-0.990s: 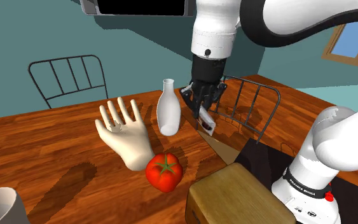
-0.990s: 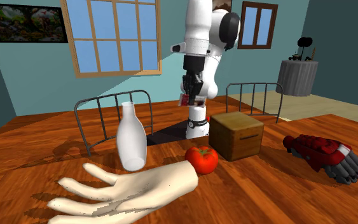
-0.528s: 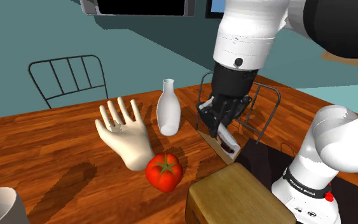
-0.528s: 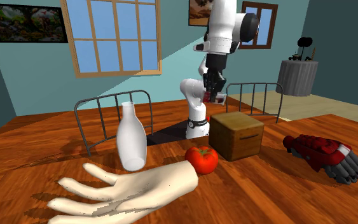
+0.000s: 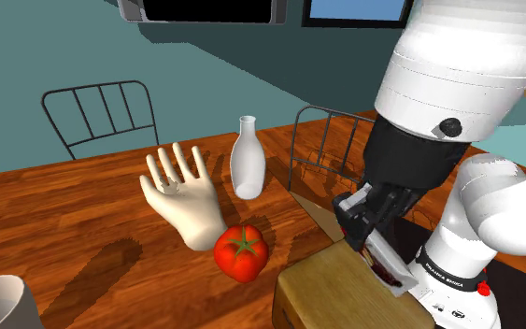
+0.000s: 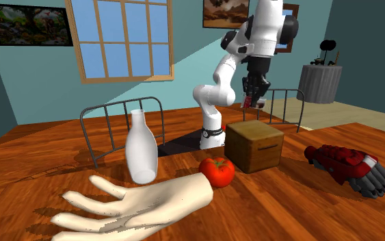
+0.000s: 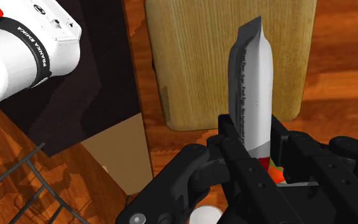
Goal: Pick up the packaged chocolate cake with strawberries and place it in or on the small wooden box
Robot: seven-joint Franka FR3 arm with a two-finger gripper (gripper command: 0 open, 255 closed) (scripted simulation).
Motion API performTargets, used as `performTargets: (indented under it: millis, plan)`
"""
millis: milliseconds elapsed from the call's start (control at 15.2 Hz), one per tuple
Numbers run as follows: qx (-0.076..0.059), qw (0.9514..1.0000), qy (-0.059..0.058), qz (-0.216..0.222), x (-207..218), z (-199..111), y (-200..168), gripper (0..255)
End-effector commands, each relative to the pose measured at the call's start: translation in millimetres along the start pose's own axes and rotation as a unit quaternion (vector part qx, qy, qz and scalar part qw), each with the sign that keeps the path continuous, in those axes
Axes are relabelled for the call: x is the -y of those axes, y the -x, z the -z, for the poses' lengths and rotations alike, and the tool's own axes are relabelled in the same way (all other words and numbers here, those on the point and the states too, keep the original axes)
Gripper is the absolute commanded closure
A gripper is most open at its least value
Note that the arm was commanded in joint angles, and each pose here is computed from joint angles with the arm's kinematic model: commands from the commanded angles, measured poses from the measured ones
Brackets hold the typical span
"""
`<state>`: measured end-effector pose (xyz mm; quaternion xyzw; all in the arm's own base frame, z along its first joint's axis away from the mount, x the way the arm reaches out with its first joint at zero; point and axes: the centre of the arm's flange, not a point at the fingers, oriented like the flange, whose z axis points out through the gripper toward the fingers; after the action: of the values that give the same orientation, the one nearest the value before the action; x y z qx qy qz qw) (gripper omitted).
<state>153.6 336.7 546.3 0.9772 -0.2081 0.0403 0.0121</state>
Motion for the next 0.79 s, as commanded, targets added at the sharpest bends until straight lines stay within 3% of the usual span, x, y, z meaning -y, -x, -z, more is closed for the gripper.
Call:
performTargets:
  millis: [0, 726]
  plan:
    - [0.000, 1.0000, 0.000, -0.001, 2.5, 1.7, 19.6, 255]
    - [0.000, 1.0000, 0.000, -0.001, 2.9, -56.2, 24.4, 255]
